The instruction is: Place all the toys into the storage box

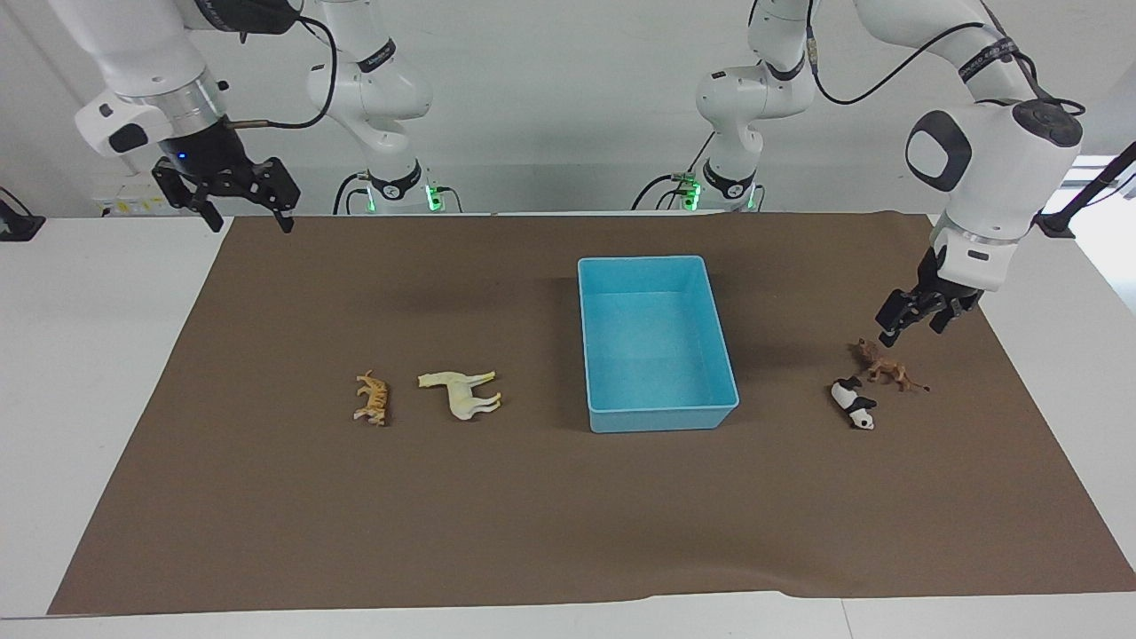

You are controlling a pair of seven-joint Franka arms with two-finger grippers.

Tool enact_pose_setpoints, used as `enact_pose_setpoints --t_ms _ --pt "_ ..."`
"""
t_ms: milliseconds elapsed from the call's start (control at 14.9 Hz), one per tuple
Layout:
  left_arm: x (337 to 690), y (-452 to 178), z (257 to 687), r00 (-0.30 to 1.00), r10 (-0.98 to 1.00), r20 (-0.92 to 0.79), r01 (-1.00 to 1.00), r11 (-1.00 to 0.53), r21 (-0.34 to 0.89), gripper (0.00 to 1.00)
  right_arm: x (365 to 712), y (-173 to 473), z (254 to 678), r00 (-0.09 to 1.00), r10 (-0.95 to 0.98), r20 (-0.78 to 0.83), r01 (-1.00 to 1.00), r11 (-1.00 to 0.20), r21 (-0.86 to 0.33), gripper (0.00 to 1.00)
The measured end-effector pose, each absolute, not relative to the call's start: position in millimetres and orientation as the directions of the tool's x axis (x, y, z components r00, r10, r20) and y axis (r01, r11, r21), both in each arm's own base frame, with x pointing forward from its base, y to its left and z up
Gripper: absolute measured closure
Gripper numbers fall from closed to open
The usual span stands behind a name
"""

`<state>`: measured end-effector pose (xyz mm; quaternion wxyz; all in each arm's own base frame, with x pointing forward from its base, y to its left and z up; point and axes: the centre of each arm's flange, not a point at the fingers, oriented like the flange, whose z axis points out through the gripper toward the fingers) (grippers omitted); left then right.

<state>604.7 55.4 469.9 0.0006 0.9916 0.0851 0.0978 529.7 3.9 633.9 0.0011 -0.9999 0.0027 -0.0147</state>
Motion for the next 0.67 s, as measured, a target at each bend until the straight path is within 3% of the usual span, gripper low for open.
enact_pose_setpoints --t_ms 268,670 --pt "626.6 56.1 398.9 0.962 0.158 0.224 0.158 -0.987 0.016 0.0 548.3 79.1 583.8 0.998 0.05 0.044 0.05 -0.999 -0.006 0.0" --pt "616.1 49.8 311.9 0.966 0.15 0.211 0.15 -0.989 0.015 0.0 576.6 166.4 466.0 0.998 0.032 0.061 0.033 -0.999 -0.022 0.0"
